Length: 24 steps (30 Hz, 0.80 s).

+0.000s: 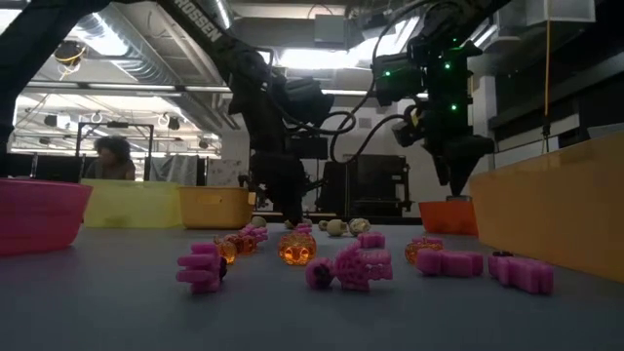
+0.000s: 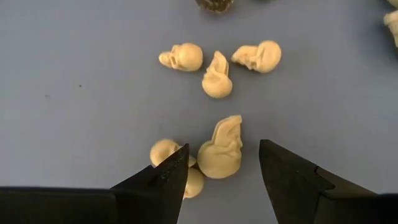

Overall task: Sort Halloween decoration
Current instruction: Put the white skull toy into the yellow bin

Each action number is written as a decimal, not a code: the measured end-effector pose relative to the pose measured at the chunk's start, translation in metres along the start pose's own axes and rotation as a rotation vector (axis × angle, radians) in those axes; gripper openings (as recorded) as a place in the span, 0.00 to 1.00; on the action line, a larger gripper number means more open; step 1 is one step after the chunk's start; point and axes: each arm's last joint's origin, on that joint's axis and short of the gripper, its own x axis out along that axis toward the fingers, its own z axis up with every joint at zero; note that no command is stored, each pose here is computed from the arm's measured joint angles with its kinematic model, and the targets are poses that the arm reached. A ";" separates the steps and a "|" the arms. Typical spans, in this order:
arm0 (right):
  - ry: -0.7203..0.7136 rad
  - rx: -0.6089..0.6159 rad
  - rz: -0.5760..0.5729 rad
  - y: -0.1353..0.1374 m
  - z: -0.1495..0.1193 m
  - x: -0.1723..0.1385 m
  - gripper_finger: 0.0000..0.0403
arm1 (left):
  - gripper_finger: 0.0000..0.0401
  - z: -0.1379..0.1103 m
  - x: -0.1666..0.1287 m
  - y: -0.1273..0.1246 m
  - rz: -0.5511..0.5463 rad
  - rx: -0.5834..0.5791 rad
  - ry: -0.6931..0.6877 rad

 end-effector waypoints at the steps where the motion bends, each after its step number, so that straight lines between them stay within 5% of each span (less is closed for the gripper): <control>1: -0.001 0.000 0.000 0.000 0.000 0.000 0.62 | 0.45 0.000 0.000 0.000 0.000 0.000 0.000; 16: -0.003 0.001 -0.001 0.000 0.000 0.000 0.62 | 0.44 -0.002 0.006 0.000 -0.011 -0.001 0.015; 24: -0.004 0.001 -0.001 0.000 0.000 0.000 0.62 | 0.31 -0.002 0.006 0.000 -0.010 -0.024 0.016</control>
